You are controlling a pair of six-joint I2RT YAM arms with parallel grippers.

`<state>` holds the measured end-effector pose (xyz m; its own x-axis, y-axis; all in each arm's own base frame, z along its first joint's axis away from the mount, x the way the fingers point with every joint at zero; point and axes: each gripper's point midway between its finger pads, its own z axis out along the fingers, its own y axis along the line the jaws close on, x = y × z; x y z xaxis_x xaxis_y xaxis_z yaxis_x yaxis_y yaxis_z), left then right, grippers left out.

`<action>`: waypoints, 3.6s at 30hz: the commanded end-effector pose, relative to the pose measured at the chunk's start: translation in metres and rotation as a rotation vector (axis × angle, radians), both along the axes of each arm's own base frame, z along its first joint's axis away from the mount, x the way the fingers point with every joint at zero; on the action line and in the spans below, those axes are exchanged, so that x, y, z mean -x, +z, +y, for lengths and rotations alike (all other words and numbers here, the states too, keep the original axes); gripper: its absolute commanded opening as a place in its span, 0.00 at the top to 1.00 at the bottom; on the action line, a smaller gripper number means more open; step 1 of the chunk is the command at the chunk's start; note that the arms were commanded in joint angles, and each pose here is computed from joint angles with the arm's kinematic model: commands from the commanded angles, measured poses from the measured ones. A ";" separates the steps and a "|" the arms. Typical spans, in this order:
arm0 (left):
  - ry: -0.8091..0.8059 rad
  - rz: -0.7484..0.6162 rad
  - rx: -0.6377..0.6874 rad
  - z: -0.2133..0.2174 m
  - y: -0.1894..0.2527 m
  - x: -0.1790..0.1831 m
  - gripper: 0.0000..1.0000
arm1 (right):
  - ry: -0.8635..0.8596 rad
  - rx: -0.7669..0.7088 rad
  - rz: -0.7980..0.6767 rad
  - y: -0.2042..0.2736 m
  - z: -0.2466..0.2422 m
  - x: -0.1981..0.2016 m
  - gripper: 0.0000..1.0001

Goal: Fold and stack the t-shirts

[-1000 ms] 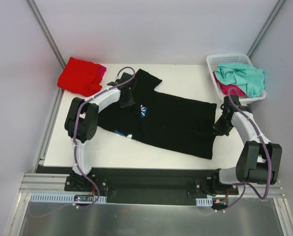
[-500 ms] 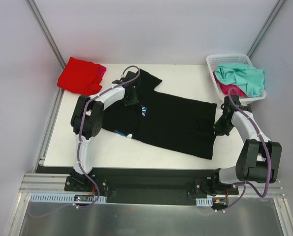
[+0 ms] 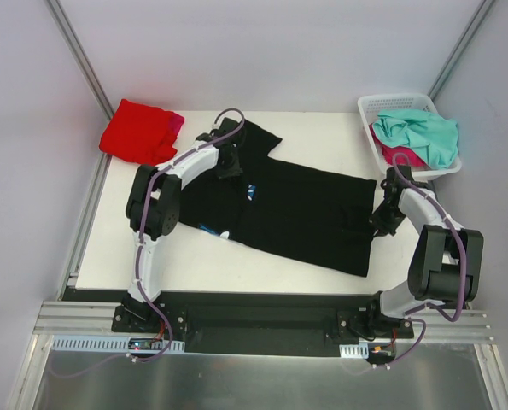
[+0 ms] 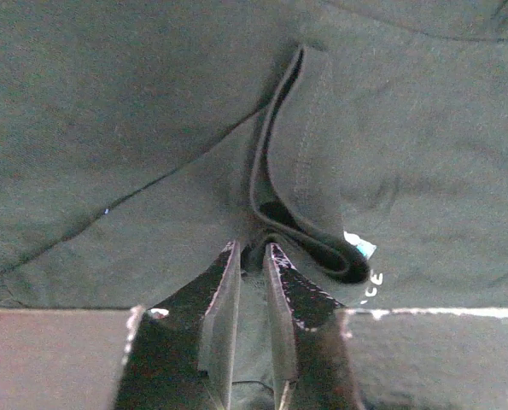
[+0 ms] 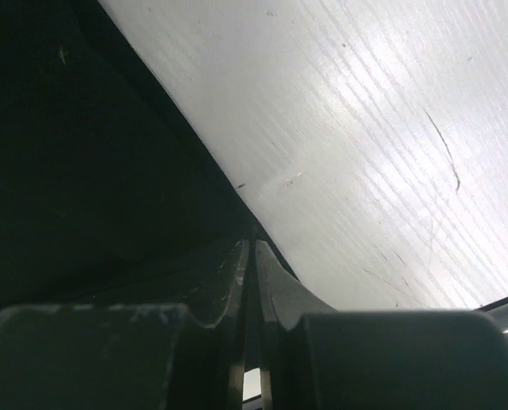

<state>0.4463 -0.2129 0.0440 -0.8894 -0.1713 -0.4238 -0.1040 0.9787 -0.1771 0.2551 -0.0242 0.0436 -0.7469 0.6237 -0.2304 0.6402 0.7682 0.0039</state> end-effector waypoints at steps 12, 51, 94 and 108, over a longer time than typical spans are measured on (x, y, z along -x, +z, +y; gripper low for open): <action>0.056 -0.128 -0.074 0.036 0.058 -0.005 0.06 | -0.012 0.033 -0.189 0.045 -0.004 -0.044 0.48; 0.233 0.029 -0.218 0.117 0.030 0.126 0.01 | 0.917 -0.216 -0.048 0.043 0.266 -0.035 0.57; 0.264 0.051 -0.069 0.121 0.014 0.099 0.01 | 0.871 -0.249 0.050 -0.006 0.237 0.041 0.61; 0.268 0.044 -0.077 0.126 0.019 0.110 0.01 | 0.846 -0.226 0.031 -0.001 0.211 0.047 0.63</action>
